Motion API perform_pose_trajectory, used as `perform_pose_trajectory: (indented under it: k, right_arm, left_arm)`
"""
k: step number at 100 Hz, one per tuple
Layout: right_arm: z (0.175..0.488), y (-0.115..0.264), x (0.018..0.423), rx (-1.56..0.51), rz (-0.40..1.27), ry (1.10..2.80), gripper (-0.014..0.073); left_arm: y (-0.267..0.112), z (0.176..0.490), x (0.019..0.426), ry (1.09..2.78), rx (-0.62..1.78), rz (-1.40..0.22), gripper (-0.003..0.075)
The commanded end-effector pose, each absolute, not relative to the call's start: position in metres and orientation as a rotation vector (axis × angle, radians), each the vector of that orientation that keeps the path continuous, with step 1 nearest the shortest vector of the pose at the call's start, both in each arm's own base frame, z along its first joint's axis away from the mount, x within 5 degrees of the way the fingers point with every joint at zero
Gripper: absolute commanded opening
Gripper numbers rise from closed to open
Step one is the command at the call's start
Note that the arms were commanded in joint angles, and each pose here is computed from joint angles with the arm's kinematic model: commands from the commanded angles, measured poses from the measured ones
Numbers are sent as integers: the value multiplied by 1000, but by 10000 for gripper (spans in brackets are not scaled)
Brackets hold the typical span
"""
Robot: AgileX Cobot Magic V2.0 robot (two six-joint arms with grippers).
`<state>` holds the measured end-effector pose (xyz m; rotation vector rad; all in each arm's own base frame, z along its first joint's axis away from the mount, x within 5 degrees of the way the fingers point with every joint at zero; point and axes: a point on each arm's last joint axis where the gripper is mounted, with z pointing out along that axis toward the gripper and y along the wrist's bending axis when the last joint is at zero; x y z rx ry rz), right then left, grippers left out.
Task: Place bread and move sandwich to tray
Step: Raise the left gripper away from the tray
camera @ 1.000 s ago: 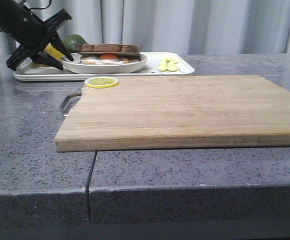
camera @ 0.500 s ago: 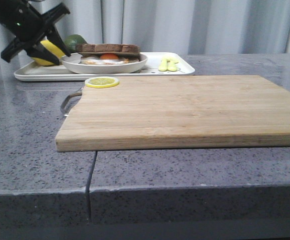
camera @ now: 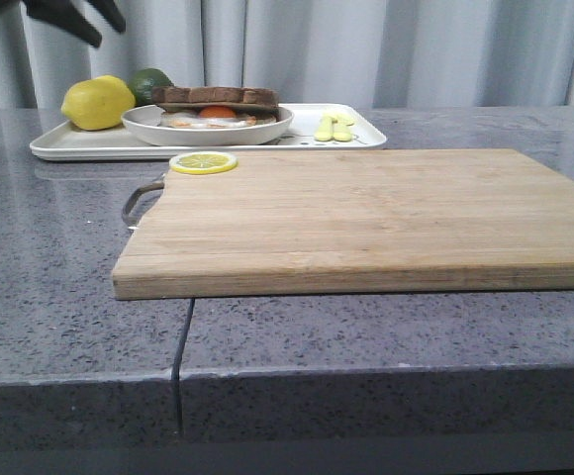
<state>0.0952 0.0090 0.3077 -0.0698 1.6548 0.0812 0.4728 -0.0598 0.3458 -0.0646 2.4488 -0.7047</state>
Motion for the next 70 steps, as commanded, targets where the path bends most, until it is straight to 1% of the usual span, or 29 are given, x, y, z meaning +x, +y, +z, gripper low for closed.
perform_pose_trajectory:
  k: [1, 10, 22, 39, 47, 62, 70]
  right_arm:
    - [324, 7, 94, -51, 67, 1547, 424]
    - [324, 7, 94, -51, 67, 1547, 424]
    - [324, 7, 94, -51, 67, 1547, 424]
    - [324, 7, 94, -51, 67, 1548, 424]
    - [324, 7, 94, -51, 67, 1549, 424]
    - [324, 7, 94, -51, 67, 1549, 424]
    - [324, 7, 94, -51, 67, 1549, 424]
  left_arm:
    - [-61, 412, 444, 2274, -30, -733, 231]
    - [-59, 429, 430, 2265, 9, -685, 231]
    - [-54, 449, 409, 2266, 52, -546, 231]
    - [-57, 485, 375, 2175, 120, -506, 231]
    - [-61, 500, 356, 2142, 169, -462, 231]
    - [-69, 516, 324, 2098, 220, -384, 231]
    - [-73, 520, 309, 2063, 238, -386, 231]
